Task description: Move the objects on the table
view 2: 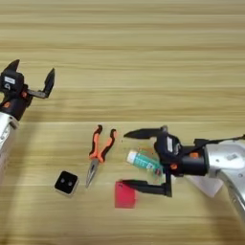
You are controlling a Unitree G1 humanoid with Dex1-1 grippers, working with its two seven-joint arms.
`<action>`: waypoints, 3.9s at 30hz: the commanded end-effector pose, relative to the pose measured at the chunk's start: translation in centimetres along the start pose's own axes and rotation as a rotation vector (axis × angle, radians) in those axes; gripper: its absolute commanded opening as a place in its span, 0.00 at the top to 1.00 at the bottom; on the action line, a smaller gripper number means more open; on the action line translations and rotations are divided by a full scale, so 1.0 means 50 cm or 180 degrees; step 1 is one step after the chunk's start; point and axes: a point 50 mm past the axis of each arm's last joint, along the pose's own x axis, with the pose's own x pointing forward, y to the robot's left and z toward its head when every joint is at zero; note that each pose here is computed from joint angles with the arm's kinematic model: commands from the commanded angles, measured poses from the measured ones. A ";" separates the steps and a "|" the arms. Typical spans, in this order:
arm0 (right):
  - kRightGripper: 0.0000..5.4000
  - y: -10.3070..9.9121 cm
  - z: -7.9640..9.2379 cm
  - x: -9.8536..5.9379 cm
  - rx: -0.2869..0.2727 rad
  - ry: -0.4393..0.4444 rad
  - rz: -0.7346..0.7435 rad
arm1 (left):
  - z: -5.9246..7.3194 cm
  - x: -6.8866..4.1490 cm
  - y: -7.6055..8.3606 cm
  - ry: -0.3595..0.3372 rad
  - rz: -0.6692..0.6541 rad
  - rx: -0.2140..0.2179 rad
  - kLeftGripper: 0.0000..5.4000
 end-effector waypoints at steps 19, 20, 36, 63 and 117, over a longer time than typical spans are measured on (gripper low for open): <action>0.00 0.021 -0.086 -0.089 0.0087 0.0774 -0.0719 | 0.003 0.011 0.006 -0.0057 0.0007 0.0101 0.00; 0.00 0.021 -0.091 -0.091 0.0089 0.0811 -0.0728 | 0.003 0.011 0.006 -0.0058 0.0010 0.0099 0.00; 0.17 0.042 -0.142 -0.085 0.0266 0.1115 -0.0514 | 0.002 0.009 0.008 -0.0058 0.0014 0.0107 0.00; 0.68 0.046 -0.174 -0.092 0.0394 0.1231 -0.0516 | 0.001 0.011 0.007 -0.0062 0.0003 0.0103 0.00; 0.68 -0.071 -0.022 -0.001 -0.0167 0.0596 0.0265 | 0.077 -0.035 -0.030 -0.0443 -0.1567 -0.0271 0.00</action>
